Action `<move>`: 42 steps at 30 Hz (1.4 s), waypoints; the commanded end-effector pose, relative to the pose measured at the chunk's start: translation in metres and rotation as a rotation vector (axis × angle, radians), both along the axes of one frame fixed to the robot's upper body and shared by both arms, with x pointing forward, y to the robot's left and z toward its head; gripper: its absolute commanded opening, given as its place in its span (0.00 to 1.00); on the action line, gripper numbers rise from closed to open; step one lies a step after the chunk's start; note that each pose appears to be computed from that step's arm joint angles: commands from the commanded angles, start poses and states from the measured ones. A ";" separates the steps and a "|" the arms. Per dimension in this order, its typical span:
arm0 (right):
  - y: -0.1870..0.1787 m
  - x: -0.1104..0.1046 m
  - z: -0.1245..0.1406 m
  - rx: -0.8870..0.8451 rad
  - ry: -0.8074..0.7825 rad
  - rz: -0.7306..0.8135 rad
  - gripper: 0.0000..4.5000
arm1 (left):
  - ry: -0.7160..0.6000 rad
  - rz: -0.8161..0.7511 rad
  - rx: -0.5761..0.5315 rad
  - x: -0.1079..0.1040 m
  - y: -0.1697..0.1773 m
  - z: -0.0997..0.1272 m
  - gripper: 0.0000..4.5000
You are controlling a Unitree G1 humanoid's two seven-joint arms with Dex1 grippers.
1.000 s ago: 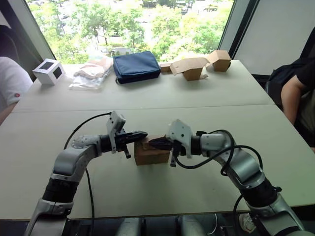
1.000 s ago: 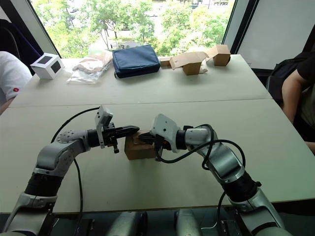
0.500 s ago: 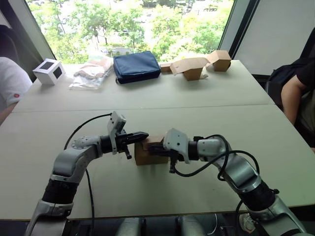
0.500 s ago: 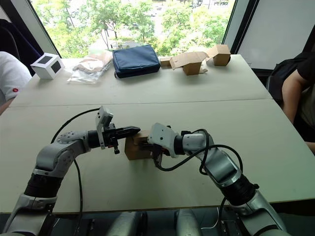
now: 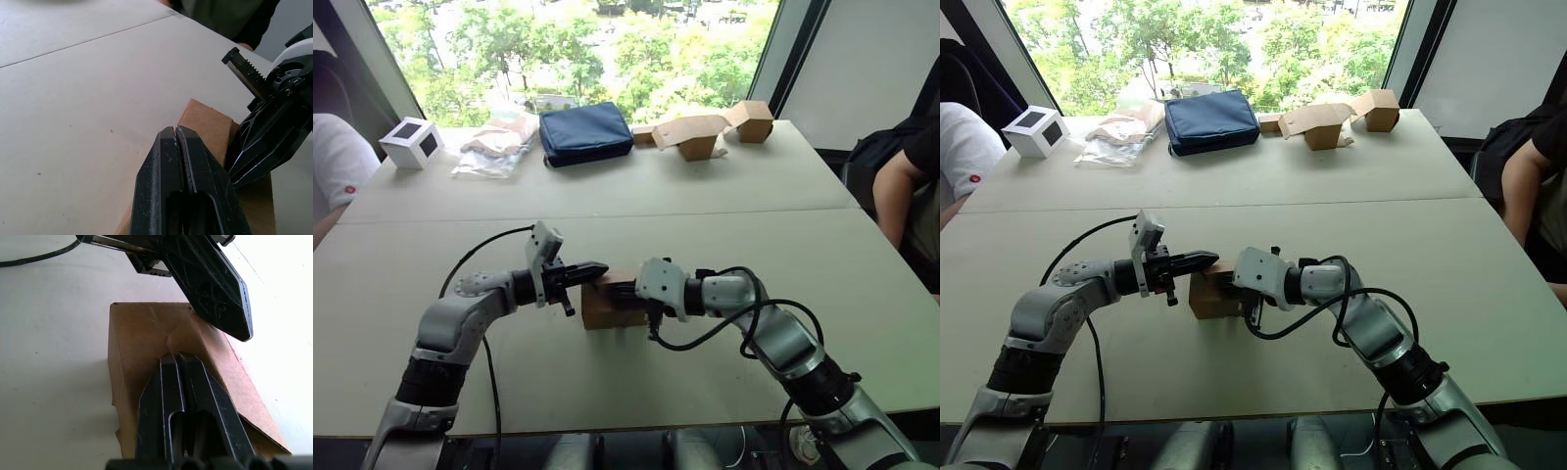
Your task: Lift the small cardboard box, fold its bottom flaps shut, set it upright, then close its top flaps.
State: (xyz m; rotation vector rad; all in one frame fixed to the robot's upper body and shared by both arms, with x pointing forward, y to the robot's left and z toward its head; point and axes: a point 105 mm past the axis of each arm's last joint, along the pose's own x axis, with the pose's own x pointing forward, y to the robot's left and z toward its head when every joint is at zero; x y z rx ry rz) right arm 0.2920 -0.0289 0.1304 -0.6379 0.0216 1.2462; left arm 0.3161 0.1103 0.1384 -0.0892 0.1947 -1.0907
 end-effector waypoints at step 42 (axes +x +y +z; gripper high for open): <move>-0.011 0.009 0.030 0.213 0.133 -0.113 0.00 | -0.132 -0.098 0.078 -0.016 -0.011 0.023 0.00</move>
